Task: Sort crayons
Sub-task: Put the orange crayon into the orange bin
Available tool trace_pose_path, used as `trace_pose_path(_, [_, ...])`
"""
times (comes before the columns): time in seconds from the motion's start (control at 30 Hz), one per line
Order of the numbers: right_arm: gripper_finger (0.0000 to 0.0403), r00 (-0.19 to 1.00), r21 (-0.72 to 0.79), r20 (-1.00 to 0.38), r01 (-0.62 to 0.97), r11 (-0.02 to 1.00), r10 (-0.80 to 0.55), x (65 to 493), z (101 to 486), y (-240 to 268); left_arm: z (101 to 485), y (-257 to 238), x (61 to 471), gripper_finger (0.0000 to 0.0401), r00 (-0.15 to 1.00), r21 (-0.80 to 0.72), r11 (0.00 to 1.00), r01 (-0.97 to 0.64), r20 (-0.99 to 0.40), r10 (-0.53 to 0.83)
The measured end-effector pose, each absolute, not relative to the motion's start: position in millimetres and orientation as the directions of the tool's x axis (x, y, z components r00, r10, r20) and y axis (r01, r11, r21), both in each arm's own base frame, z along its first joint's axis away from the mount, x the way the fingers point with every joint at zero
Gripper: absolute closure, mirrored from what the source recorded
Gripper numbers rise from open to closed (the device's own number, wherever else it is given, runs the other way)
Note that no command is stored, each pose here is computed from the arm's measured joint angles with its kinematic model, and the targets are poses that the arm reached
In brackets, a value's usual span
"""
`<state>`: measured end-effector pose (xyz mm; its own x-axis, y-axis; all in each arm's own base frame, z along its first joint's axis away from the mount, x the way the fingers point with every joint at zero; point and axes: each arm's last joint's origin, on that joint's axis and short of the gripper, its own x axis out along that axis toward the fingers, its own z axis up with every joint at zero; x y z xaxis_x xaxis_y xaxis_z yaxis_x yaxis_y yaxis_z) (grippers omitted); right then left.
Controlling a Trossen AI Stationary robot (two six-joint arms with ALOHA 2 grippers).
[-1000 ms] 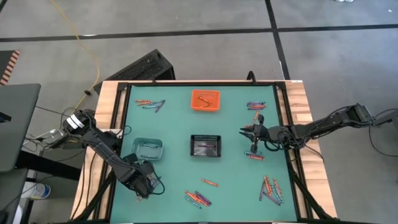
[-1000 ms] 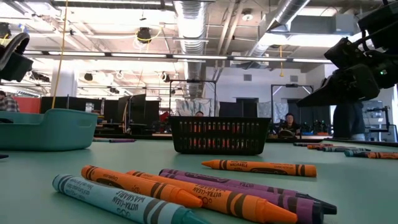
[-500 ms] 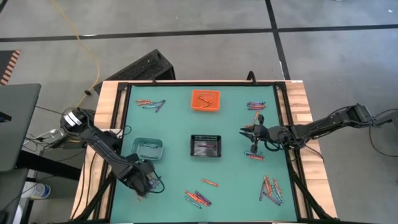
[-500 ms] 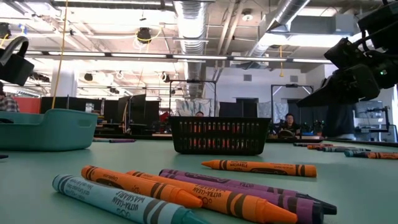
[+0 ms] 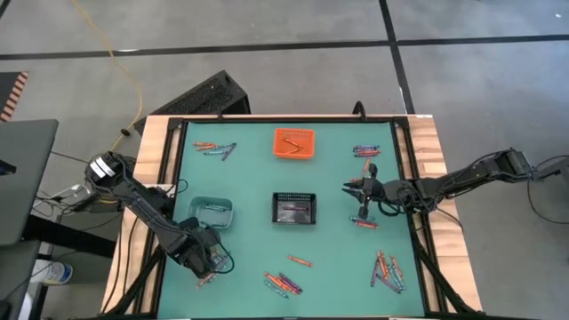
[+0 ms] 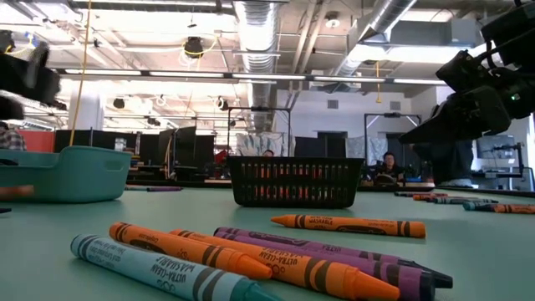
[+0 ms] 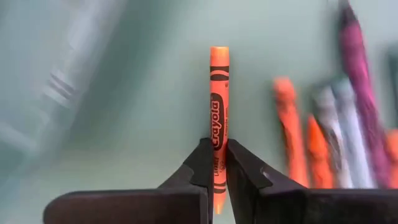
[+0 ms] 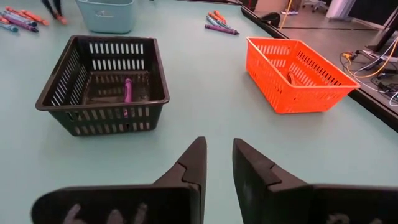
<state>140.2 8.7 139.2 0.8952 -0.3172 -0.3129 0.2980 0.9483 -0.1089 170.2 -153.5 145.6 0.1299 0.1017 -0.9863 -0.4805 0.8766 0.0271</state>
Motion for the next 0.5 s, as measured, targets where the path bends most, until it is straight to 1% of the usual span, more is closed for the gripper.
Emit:
trace_pose_path(0.13, [0.0329,0.895,-0.109,-0.313,0.298,0.948,-0.317,140,139,9,155,-147,175,0.0389,0.216,0.031,0.874,-0.484,-0.964,0.154])
trace_pose_path(0.27, [0.0329,0.896,-0.108,-0.312,0.298,0.948,-0.317,140,139,9,174,-139,189,0.039,0.327,-0.065,0.897,-0.438,-0.941,0.092])
trace_pose_path(0.37, [0.0329,0.896,-0.108,-0.312,0.298,0.948,-0.317,140,139,9,195,-134,205,0.039,0.492,-0.179,0.922,-0.344,-0.87,0.014])
trace_pose_path(0.43, [0.0329,0.896,-0.108,-0.312,0.298,0.948,-0.317,140,139,9,209,-126,216,0.039,0.622,-0.197,0.938,-0.287,-0.783,0.026])
trace_pose_path(0.5, [0.0329,0.896,-0.108,-0.312,0.298,0.948,-0.317,140,139,9,223,-116,229,0.039,0.734,-0.168,0.955,-0.245,-0.675,0.07])
